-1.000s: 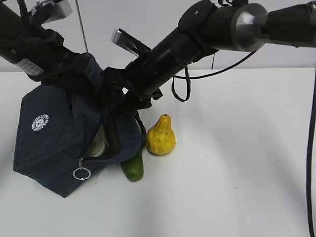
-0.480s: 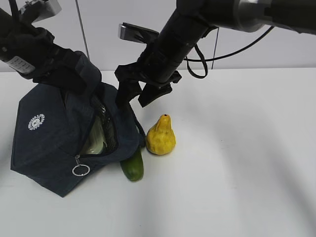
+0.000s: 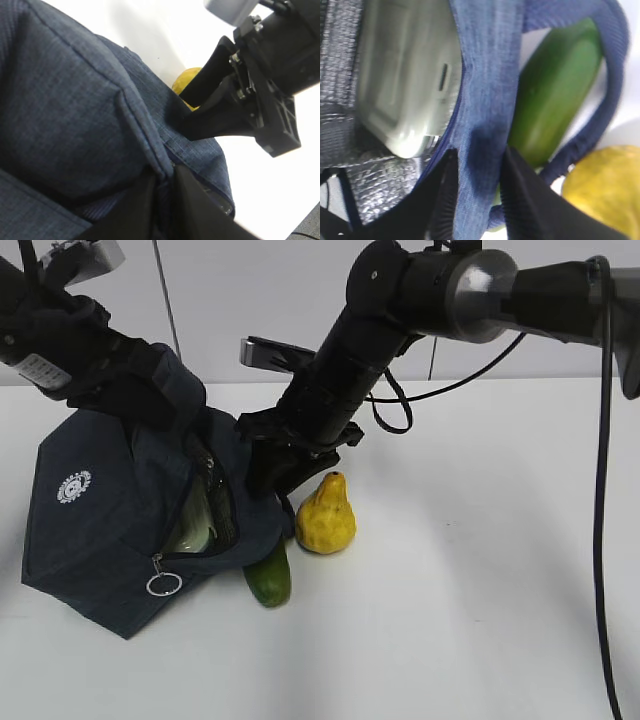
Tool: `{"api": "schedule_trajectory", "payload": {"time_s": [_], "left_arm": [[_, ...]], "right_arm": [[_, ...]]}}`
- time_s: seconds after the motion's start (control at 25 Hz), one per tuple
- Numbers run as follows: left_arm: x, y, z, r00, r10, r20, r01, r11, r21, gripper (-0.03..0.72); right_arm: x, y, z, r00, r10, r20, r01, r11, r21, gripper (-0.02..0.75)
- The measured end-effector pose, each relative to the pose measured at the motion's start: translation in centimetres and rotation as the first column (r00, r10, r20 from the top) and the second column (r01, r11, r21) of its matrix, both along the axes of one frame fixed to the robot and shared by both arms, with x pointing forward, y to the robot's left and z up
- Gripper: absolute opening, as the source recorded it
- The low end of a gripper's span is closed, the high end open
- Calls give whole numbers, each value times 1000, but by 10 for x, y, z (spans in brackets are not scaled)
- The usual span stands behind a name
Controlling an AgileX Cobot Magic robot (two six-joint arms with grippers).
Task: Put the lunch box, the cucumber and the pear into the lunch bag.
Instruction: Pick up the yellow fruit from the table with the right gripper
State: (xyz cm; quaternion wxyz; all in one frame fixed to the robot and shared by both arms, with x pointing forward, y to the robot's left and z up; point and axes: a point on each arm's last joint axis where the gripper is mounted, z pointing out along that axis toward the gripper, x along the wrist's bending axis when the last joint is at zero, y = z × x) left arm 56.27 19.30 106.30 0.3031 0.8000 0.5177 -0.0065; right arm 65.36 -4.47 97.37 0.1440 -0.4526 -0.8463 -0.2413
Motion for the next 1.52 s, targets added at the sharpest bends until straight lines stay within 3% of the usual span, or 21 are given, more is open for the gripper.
{"api": "schedule_trajectory", "payload": {"time_s": [0.36, 0.4, 0.44, 0.48, 0.56, 0.8, 1.2, 1.52], "left_arm": [[0, 0, 0, 1000, -1, 2, 1, 1000, 0, 22], [0, 0, 0, 1000, -1, 2, 1, 1000, 0, 22], [0, 0, 0, 1000, -1, 2, 1, 1000, 0, 22], [0, 0, 0, 1000, -1, 2, 1, 1000, 0, 22], [0, 0, 0, 1000, -1, 2, 1, 1000, 0, 22], [-2, 4, 5, 1000, 6, 14, -6, 1000, 2, 22], [-3, 37, 13, 997, 80, -4, -80, 997, 0, 22], [-4, 42, 12, 996, 90, -13, -90, 995, 43, 22]], "right_arm": [[-2, 6, 2, 999, 31, -11, -30, 997, 73, 163], [-2, 6, 3, 999, 35, -11, -34, 997, 75, 104], [-2, 6, 3, 999, 35, -11, -34, 997, 75, 104], [-2, 6, 5, 999, 42, -11, -41, 996, 78, 38], [-1, 7, 11, 999, 54, -4, -54, 995, 86, 13], [3, 10, 31, 998, 55, 41, -59, 992, 113, 6], [2, 10, 50, 997, 39, 65, -48, 990, 134, 5], [-3, 12, 78, 992, 42, 118, -61, 984, 166, 4]]}}
